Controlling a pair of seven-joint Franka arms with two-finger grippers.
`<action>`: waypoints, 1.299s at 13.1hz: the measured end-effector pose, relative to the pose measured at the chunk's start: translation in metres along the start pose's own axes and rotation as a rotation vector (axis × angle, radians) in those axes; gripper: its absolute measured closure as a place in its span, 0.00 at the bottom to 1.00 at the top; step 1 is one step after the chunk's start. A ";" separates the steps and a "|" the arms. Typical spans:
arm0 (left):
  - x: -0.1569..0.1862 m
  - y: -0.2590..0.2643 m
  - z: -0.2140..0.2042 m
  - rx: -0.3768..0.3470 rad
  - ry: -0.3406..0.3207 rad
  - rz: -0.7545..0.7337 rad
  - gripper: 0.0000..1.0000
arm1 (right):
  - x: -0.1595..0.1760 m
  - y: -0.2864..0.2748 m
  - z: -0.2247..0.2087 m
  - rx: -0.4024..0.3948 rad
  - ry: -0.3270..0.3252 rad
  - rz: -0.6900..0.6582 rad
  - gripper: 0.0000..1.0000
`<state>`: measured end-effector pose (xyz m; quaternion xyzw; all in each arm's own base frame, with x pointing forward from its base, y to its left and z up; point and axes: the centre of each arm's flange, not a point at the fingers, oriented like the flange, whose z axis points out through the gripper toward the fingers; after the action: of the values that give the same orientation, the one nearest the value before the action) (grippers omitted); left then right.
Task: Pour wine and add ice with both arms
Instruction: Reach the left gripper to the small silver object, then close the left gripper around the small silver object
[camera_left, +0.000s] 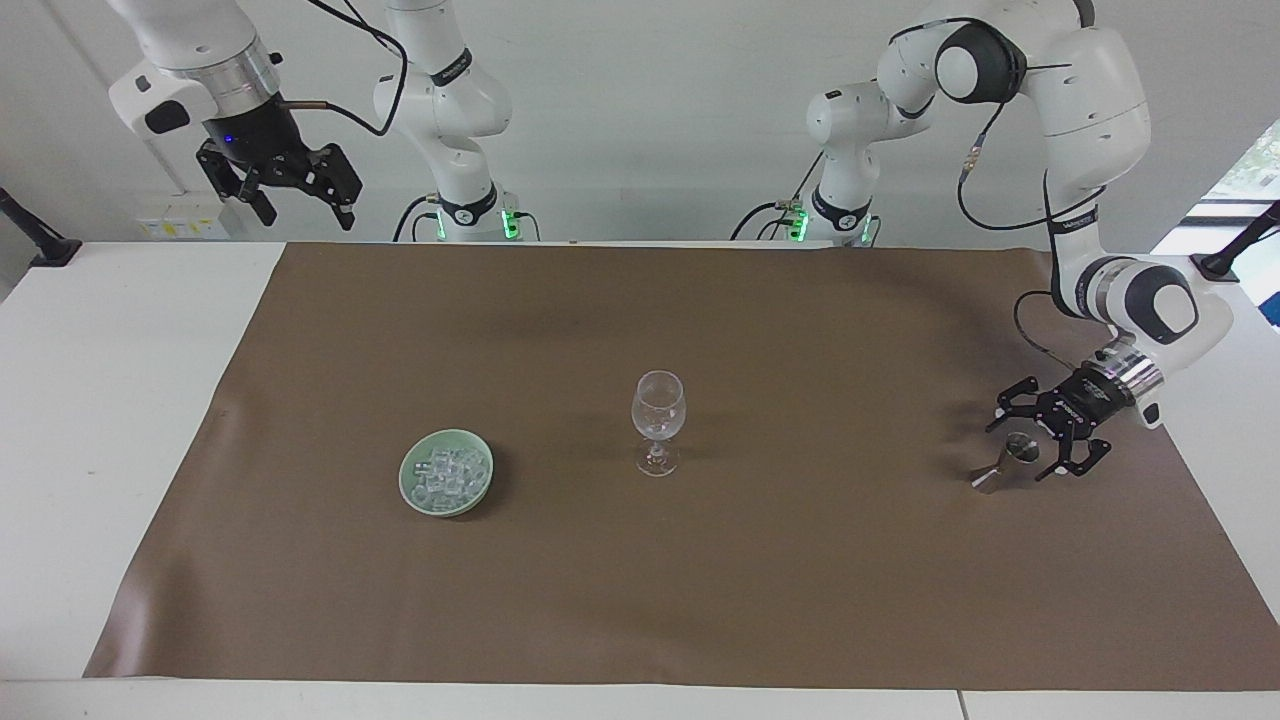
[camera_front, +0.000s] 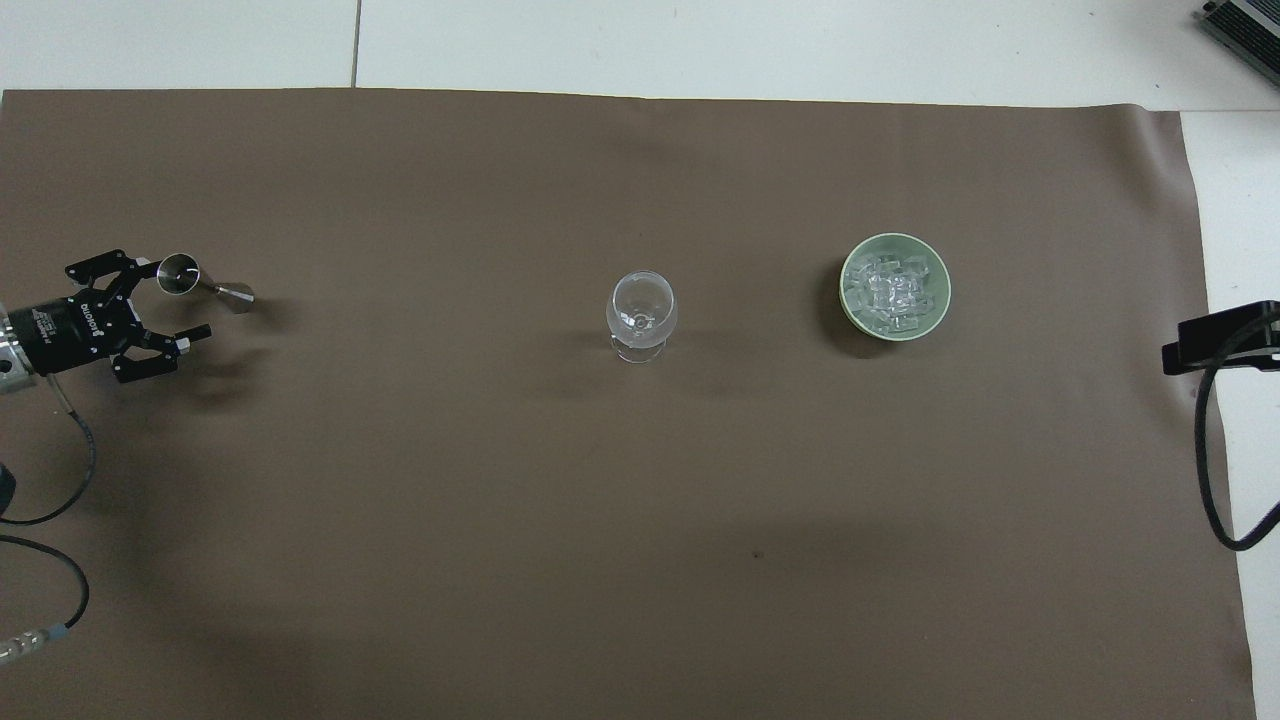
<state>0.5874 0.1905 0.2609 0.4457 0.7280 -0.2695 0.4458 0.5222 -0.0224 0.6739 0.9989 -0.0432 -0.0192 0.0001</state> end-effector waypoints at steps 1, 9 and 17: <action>0.002 -0.001 0.001 -0.009 -0.001 -0.008 0.00 | 0.000 0.000 0.000 0.000 0.000 0.000 0.00; 0.005 -0.003 0.011 -0.067 -0.039 -0.051 0.00 | 0.000 0.000 0.000 0.000 0.000 0.000 0.00; 0.005 -0.009 0.026 -0.085 -0.074 -0.081 0.00 | 0.000 0.000 0.000 0.000 0.000 0.000 0.00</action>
<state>0.5893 0.1683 0.2446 0.3865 0.7392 -0.2724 0.4796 0.5222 -0.0223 0.6740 0.9989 -0.0431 -0.0192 0.0001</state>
